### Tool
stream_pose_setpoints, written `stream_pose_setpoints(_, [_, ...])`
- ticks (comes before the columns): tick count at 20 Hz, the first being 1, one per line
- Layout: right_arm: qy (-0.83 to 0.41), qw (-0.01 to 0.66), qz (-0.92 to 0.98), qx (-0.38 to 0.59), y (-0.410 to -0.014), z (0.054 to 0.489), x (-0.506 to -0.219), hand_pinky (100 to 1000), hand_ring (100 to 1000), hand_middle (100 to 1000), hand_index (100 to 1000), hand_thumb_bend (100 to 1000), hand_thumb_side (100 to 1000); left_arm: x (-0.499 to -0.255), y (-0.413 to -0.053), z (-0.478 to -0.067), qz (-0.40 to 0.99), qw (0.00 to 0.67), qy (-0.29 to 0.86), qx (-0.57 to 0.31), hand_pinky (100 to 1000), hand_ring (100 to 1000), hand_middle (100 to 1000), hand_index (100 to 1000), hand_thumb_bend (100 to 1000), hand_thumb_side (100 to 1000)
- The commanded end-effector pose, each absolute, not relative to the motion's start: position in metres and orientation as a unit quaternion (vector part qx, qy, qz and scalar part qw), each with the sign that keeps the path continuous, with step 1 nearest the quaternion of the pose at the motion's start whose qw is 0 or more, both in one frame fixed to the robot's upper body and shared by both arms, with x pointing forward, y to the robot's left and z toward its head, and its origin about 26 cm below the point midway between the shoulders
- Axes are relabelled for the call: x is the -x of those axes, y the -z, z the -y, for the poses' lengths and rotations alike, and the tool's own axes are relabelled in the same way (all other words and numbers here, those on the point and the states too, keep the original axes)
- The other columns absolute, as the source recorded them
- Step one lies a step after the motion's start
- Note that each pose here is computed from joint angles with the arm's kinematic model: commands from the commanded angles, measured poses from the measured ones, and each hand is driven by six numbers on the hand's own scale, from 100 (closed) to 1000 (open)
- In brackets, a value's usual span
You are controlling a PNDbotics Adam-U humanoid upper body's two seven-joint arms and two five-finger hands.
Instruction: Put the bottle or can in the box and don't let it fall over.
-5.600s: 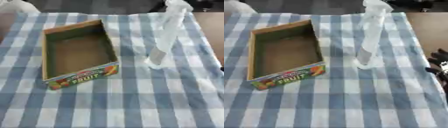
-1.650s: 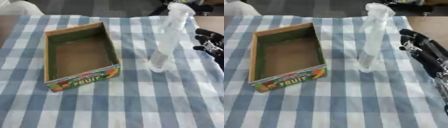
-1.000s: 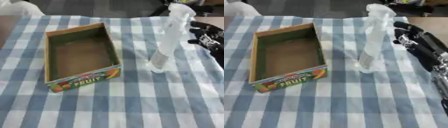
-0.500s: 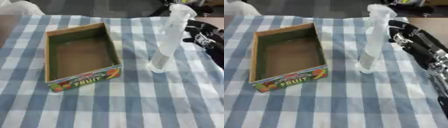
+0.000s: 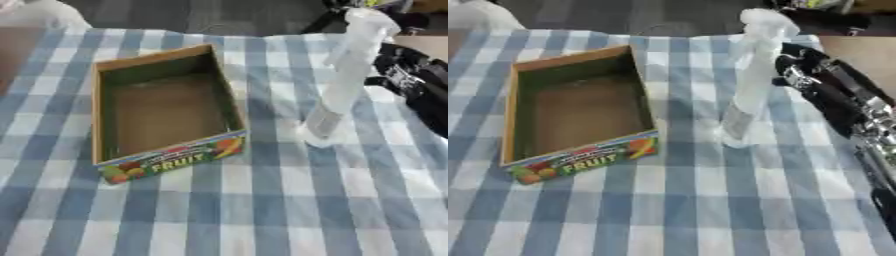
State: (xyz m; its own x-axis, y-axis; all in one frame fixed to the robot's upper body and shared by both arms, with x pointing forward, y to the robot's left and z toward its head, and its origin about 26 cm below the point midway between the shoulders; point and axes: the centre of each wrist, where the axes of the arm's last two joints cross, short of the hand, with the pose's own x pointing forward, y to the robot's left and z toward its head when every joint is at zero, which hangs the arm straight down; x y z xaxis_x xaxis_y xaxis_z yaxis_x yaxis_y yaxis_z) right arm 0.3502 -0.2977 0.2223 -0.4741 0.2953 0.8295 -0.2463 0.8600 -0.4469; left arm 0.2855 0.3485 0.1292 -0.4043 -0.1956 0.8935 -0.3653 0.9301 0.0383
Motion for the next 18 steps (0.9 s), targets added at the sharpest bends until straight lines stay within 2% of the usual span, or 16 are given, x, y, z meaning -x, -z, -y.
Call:
stream_pose_setpoints(1, [-0.272, 0.499, 0.822, 0.021, -0.2344, 0.3016, -0.3503, 863, 1000, 1000, 902, 100, 631, -0.2854, -0.1365, -0.3486, 0.841, 0.509, -0.076, -0.167, 977, 481, 560, 765, 718, 434])
stream_pose_setpoints(8, [-0.284, 0.490, 0.824, 0.019, -0.2380, 0.2995, -0.3519, 873, 1000, 1000, 907, 100, 630, -0.2858, -0.1367, -0.3479, 0.841, 0.509, -0.076, -0.165, 977, 481, 559, 766, 717, 433])
stream_pose_setpoints(14, [-0.293, 0.484, 0.824, 0.028, -0.2396, 0.2993, -0.3530, 878, 1000, 1000, 905, 100, 559, -0.2859, -0.1366, -0.3475, 0.842, 0.509, -0.076, -0.164, 977, 480, 559, 766, 716, 433])
stream_pose_setpoints(18, [-0.292, 0.486, 0.823, 0.034, -0.2401, 0.2995, -0.3551, 876, 1000, 1000, 901, 100, 560, -0.2861, -0.1367, -0.3471, 0.842, 0.509, -0.076, -0.163, 977, 480, 559, 765, 715, 432])
